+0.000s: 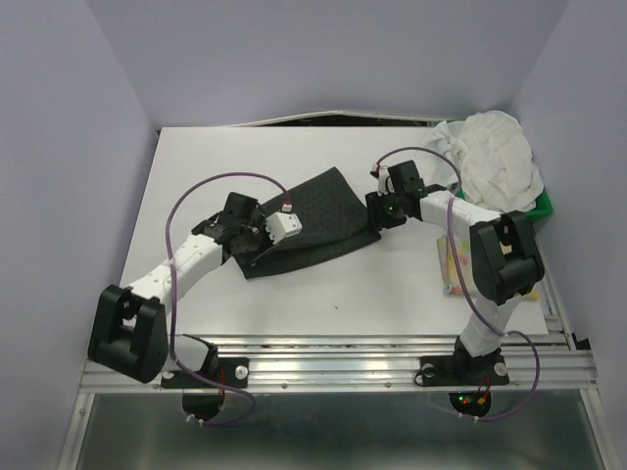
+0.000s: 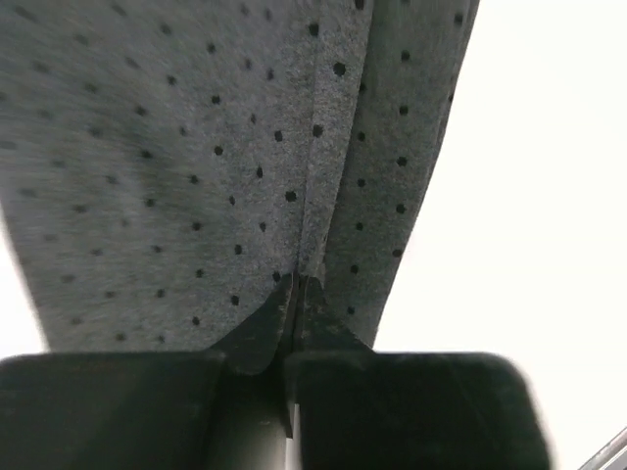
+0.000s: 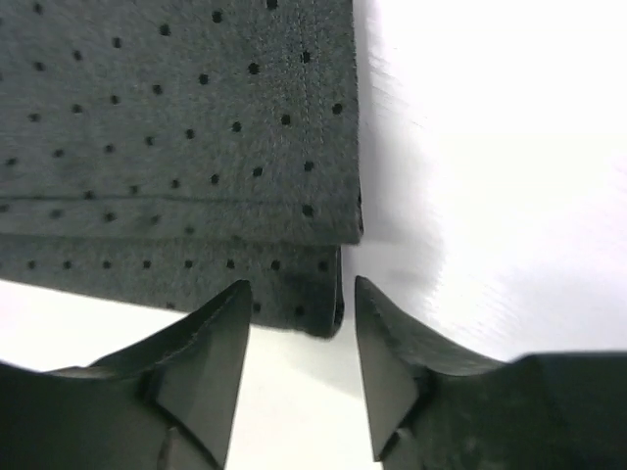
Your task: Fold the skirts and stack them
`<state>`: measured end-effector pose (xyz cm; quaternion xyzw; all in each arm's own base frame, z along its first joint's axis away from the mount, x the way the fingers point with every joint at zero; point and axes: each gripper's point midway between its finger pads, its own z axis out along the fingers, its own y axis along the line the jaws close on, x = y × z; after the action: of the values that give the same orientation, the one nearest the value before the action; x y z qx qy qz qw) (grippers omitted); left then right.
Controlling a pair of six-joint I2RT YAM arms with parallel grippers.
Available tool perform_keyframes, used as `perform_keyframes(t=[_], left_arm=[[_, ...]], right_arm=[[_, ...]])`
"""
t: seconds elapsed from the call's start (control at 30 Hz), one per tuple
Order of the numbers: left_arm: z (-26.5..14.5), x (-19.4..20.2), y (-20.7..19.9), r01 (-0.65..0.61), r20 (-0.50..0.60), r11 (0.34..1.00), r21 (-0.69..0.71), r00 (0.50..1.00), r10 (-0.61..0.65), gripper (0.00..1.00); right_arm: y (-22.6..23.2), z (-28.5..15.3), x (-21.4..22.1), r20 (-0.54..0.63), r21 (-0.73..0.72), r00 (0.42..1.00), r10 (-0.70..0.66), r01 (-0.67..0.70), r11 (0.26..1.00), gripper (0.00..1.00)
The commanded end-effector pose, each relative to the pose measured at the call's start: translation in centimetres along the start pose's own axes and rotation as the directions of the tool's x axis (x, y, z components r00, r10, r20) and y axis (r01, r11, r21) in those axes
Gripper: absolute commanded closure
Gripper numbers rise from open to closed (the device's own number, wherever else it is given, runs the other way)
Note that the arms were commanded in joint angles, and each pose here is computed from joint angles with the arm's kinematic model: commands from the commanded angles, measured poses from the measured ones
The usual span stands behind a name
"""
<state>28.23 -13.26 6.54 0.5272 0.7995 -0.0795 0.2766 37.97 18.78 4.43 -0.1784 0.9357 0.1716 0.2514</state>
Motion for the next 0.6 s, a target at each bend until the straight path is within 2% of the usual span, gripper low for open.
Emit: perform_keyframes(t=[0.0, 0.07, 0.17, 0.3, 0.33, 0.43, 0.57], left_arm=[[-4.3, -5.3, 0.9, 0.016, 0.203, 0.994, -0.111, 0.979, 0.007, 0.71], [-5.8, -8.4, 1.4, 0.045, 0.295, 0.989, -0.14, 0.956, -0.002, 0.47], [-6.6, -12.1, 1.8, 0.044, 0.355, 0.99, -0.137, 0.935, 0.008, 0.35], [-4.0, -15.0, 1.5, 0.073, 0.331, 0.995, -0.07, 0.942, -0.046, 0.34], [-1.9, -14.6, 0.9, 0.079, 0.283, 0.996, -0.03, 0.957, -0.068, 0.36], [1.0, -15.6, 0.5, 0.114, 0.25, 0.993, 0.016, 0.961, -0.115, 0.38], [4.0, -15.2, -0.8, 0.115, 0.199, 0.992, 0.043, 0.972, -0.121, 0.4]], right_arm=[[1.8, -4.8, -5.1, 0.184, -0.042, 0.983, 0.017, -0.01, 0.999, 0.46], [3.2, -6.5, -4.8, 0.204, -0.098, 0.975, 0.088, -0.069, 0.993, 0.44], [3.6, -7.0, -4.3, 0.205, -0.136, 0.956, 0.211, -0.186, 0.973, 0.5], [4.7, -6.0, -2.7, 0.141, -0.226, 0.93, 0.339, -0.304, 0.926, 0.61], [4.5, -5.4, -2.1, 0.112, -0.233, 0.915, 0.387, -0.354, 0.906, 0.66], [4.9, -4.1, -1.8, 0.063, -0.284, 0.896, 0.44, -0.407, 0.868, 0.69], [4.5, -2.1, -1.1, 0.024, -0.273, 0.891, 0.453, -0.43, 0.861, 0.73]])
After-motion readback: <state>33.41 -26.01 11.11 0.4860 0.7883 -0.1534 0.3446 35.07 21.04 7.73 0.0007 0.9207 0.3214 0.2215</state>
